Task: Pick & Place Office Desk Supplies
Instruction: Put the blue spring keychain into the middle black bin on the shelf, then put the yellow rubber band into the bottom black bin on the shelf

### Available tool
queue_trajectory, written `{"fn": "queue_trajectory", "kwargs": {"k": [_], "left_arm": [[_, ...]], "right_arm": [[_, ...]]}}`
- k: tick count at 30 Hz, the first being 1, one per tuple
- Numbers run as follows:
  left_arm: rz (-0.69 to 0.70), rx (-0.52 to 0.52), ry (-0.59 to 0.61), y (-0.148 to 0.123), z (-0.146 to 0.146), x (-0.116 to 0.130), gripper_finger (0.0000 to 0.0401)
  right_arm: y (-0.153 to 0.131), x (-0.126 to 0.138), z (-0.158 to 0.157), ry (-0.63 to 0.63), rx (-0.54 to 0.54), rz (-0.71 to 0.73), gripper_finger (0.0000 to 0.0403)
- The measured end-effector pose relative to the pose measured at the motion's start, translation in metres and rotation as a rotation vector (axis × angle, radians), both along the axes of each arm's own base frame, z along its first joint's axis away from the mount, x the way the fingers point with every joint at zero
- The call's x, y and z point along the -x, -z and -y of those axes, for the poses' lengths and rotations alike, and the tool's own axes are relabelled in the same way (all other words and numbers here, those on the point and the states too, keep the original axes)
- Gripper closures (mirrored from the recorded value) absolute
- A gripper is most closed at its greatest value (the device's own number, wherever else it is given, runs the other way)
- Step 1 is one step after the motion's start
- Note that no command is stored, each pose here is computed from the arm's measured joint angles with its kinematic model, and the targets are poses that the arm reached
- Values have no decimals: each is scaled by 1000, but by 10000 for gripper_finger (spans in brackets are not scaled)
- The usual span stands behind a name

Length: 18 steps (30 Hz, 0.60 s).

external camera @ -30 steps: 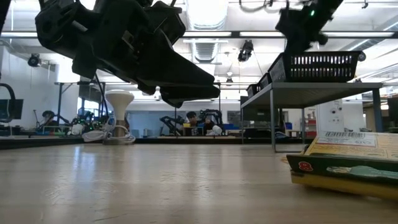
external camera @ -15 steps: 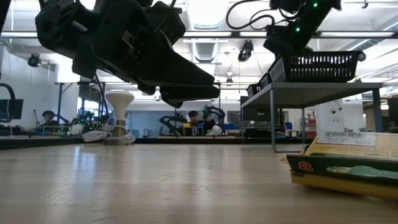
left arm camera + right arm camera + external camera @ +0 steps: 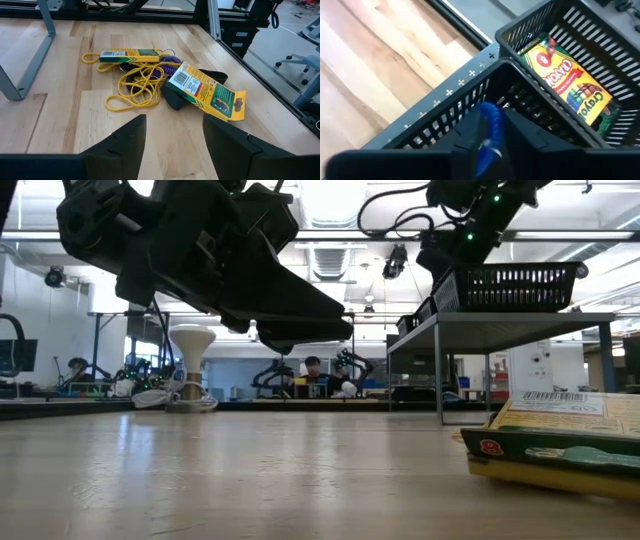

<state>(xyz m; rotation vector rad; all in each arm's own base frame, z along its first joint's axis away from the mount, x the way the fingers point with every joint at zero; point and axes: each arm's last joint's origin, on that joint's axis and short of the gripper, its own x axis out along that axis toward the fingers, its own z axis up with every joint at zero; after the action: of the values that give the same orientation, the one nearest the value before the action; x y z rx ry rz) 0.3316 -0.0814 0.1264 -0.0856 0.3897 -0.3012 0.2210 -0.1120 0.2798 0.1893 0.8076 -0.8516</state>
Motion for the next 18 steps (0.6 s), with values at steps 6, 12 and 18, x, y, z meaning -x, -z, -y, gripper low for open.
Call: {"fn": "queue_trajectory", "kwargs": {"k": [6,12,18], "left_arm": [[-5,9,-4,0,0,0,201],[-5,9,-4,0,0,0,201],[-7,15,-6,0,0,0,201]], "right_arm": [[-16,13,-5,34,59,54,253],[-37,22,-34,-52,85,165,241],[-41,11,-110,-356,23,250,258]]}}
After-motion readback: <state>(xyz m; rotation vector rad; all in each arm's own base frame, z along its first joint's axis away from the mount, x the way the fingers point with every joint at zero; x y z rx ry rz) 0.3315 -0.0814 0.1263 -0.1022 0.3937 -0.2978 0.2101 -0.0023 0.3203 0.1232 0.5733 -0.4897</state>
